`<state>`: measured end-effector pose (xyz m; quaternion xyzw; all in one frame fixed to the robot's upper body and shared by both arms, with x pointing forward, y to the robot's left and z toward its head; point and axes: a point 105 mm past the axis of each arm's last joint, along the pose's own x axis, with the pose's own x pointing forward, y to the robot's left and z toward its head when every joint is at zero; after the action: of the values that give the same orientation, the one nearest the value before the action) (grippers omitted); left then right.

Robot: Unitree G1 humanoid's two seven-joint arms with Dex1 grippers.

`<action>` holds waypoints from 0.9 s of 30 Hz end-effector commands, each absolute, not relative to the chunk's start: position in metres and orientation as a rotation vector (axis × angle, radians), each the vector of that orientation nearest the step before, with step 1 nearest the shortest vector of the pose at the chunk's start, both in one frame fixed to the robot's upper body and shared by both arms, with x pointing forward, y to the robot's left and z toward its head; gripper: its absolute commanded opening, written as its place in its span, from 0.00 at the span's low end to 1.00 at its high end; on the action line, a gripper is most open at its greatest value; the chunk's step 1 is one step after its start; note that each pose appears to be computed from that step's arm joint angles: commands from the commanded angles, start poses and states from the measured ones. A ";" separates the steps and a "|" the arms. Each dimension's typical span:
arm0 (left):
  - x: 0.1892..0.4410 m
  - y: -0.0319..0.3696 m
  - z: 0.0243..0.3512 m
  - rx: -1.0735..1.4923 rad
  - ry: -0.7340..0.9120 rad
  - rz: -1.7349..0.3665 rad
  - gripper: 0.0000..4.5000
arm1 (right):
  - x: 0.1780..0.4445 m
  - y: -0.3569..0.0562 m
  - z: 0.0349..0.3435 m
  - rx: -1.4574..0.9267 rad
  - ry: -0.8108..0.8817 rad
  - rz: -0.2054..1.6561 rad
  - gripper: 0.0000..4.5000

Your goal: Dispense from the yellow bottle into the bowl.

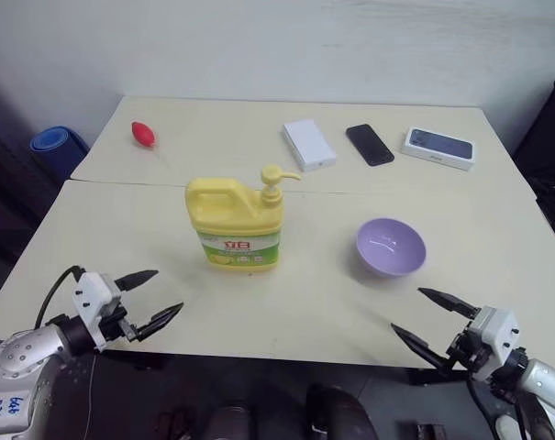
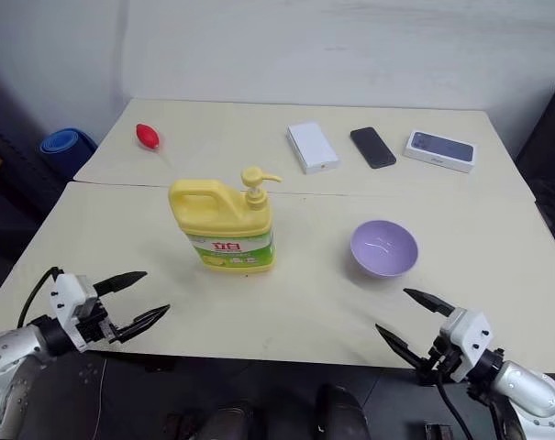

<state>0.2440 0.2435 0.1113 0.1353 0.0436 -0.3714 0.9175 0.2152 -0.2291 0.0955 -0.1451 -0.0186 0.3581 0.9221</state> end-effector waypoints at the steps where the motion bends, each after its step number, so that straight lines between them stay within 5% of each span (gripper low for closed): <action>1: 0.237 0.235 0.114 0.293 0.104 -0.852 1.00 | 0.212 -0.236 0.105 -0.301 -0.082 0.703 0.99; 12: 0.235 0.191 0.187 0.108 -0.042 -1.208 1.00 | 0.204 -0.294 0.125 -0.364 -0.046 0.562 0.99; 17: 0.240 0.185 0.189 0.078 -0.028 -1.269 1.00 | 0.212 -0.307 0.122 -0.426 -0.020 0.604 0.99; 21: 0.248 0.179 0.180 0.098 -0.037 -1.289 1.00 | 0.236 -0.280 0.135 -0.420 -0.019 0.785 0.99; 27: 0.255 0.150 0.181 0.130 -0.113 -1.303 1.00 | 0.288 -0.246 0.124 -0.406 0.199 0.928 0.99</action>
<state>0.2570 0.1556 0.1762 0.0380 -0.0395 -0.6049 0.7944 0.2831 -0.2468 0.1336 -0.1955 0.0570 0.4442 0.8725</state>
